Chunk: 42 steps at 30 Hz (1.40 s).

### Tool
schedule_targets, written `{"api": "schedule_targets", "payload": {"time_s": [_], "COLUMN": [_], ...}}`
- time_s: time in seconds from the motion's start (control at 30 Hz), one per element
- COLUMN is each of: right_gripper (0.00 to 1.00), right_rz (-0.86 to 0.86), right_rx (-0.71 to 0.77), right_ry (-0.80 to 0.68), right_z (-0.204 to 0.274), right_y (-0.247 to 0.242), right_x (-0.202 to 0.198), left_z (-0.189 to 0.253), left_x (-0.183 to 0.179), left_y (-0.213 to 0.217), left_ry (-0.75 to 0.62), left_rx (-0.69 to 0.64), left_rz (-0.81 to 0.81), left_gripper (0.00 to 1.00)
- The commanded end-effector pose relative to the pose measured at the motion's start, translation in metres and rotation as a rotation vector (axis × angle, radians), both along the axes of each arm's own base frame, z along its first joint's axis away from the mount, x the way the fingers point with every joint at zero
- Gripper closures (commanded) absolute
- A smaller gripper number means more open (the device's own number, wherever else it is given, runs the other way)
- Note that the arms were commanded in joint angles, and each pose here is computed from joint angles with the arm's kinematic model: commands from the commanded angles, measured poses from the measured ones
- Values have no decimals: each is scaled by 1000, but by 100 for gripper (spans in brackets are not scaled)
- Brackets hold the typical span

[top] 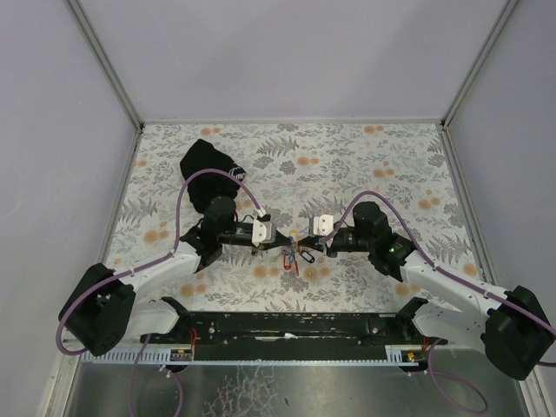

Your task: Put the keys on the keyring

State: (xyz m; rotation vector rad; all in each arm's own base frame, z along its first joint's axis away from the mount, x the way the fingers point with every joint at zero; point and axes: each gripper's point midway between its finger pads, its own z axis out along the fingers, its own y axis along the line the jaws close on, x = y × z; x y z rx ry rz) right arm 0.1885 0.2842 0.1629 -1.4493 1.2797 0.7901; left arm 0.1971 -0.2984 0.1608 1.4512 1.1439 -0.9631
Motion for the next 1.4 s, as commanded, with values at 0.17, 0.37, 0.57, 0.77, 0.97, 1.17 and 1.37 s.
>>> {"api": "schedule_targets", "payload": {"time_s": [0.17, 0.37, 0.57, 0.77, 0.97, 1.17, 1.37], "right_gripper": [100, 100, 100, 100, 100, 100, 100], "right_rz": [-8, -17, -13, 3, 1, 6, 20], "right_rx": [40, 43, 46, 49, 54, 58, 59], "right_ry": [-70, -73, -72, -68, -71, -74, -70], "right_z": [20, 21, 22, 22, 24, 25, 26], "right_y": [6, 5, 6, 7, 8, 9, 11], "right_x": [7, 8, 7, 5, 6, 6, 4], "left_z": [12, 12, 11, 11, 11, 11, 11], "left_x": [4, 4, 5, 5, 4, 4, 4], "left_y": [-4, -4, -4, -4, -5, -5, -6], "left_ry": [-34, -34, -36, -31, -29, -25, -24], "left_rx": [-20, -20, -18, -17, -18, -17, -18], "left_rz": [-18, -18, -14, -17, -22, -27, -31], "left_gripper": [100, 100, 100, 100, 100, 100, 100]}}
